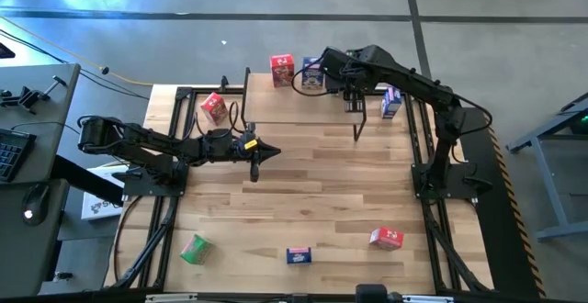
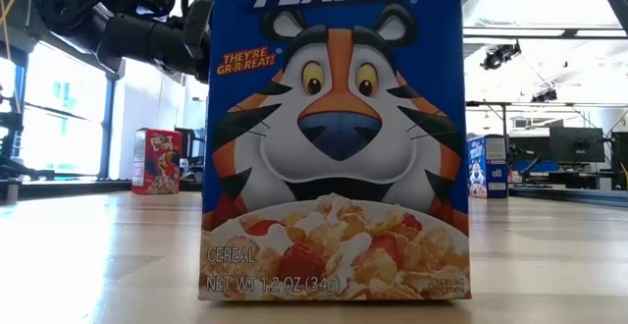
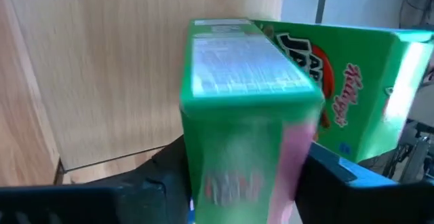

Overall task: Stack cereal on shelf
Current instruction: Put the right green cereal box on the shelf in front of the other green cereal box, then put the top red cereal box in front of the other red cereal box on the shelf

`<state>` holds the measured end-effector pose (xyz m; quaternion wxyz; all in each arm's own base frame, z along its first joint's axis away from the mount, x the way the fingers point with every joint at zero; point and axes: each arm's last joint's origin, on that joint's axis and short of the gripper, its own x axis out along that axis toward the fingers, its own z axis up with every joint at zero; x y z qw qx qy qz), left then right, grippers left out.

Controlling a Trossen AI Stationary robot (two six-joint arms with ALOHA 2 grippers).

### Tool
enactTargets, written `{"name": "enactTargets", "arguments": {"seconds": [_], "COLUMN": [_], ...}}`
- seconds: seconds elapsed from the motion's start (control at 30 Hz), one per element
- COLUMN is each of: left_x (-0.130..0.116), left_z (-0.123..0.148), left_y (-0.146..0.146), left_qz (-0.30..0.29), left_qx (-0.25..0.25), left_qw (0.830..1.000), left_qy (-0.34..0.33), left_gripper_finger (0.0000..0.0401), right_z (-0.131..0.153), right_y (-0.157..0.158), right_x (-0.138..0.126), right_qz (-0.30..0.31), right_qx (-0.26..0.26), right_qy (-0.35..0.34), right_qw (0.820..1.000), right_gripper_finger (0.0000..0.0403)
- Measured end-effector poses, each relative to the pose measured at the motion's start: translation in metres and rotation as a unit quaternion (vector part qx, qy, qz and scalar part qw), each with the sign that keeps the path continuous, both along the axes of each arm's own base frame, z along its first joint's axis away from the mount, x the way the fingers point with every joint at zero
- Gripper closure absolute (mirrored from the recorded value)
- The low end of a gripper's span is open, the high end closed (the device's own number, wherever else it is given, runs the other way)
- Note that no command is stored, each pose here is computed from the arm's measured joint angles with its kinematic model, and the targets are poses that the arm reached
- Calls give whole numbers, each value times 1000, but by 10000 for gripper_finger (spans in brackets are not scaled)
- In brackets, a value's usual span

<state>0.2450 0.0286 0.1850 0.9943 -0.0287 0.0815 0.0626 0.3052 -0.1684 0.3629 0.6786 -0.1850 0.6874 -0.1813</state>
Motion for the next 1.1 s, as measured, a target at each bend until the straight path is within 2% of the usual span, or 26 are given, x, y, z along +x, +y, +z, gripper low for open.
{"name": "enactTargets", "arguments": {"seconds": [0.23, 0.43, 0.77, 0.93, 1.1], "left_x": [0, 0, 0, 0, 0], "left_z": [0, 0, 0, 0, 0], "left_y": [-1, -1, -1, -1, -1], "left_qz": [-9, -11, -11, -11, -11], "left_qx": [-1, -2, -2, -2, -2], "left_qw": [1000, 1000, 1000, 1000, 1000], "left_qy": [0, -1, -2, -2, -2], "left_gripper_finger": [394, 394, 394, 394, 394], "right_z": [1, 2, 17, 39, 74], "right_y": [0, -1, 0, 2, 19], "right_x": [0, 0, -4, -5, -12], "right_qz": [-7, -12, -5, -4, 0], "right_qx": [-20, -39, -70, -85, -86], "right_qy": [5, 10, -20, -60, -125], "right_qw": [1000, 999, 997, 995, 988], "right_gripper_finger": [186, 185, 185, 185, 194]}}
